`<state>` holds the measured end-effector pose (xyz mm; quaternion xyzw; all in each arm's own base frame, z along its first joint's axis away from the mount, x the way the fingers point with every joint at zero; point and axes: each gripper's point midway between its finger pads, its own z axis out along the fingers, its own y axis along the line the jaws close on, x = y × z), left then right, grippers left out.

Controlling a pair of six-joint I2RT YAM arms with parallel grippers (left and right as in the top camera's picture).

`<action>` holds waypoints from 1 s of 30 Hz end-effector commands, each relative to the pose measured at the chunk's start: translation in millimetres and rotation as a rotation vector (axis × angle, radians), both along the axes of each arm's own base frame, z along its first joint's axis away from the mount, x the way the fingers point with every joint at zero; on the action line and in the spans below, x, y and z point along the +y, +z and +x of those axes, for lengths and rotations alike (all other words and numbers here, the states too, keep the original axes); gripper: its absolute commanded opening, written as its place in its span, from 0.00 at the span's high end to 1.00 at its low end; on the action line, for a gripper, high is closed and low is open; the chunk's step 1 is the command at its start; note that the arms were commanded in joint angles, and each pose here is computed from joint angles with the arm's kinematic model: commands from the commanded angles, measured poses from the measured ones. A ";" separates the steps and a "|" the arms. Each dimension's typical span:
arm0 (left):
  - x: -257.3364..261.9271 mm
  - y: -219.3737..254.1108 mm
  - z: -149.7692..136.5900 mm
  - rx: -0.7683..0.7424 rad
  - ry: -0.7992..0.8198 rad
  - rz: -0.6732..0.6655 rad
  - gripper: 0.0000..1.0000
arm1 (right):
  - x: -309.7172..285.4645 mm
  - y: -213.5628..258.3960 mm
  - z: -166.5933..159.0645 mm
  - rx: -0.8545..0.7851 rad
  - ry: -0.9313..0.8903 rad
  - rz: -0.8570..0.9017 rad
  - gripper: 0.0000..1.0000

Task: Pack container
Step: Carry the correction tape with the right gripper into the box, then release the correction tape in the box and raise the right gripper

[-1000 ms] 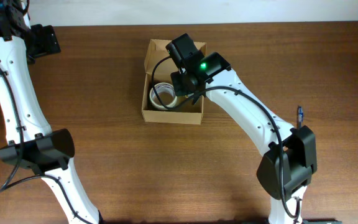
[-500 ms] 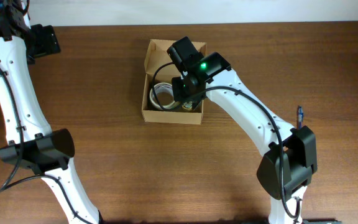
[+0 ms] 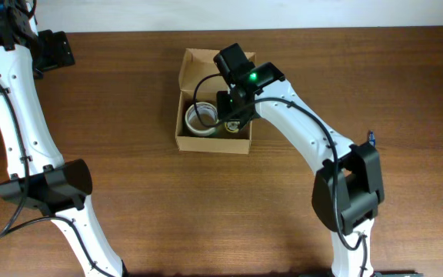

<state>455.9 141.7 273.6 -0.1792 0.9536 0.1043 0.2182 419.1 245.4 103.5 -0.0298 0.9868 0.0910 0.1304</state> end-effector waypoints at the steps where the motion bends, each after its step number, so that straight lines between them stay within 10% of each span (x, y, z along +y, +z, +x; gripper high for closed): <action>1: -1.3 7.7 -3.0 -0.014 -0.016 0.002 0.00 | 2.2 2.3 5.0 -0.005 -0.001 0.026 0.76; 30: -1.3 7.7 -3.0 -0.014 -0.016 0.002 0.00 | -14.9 -50.9 3.3 0.086 -0.037 -0.087 0.76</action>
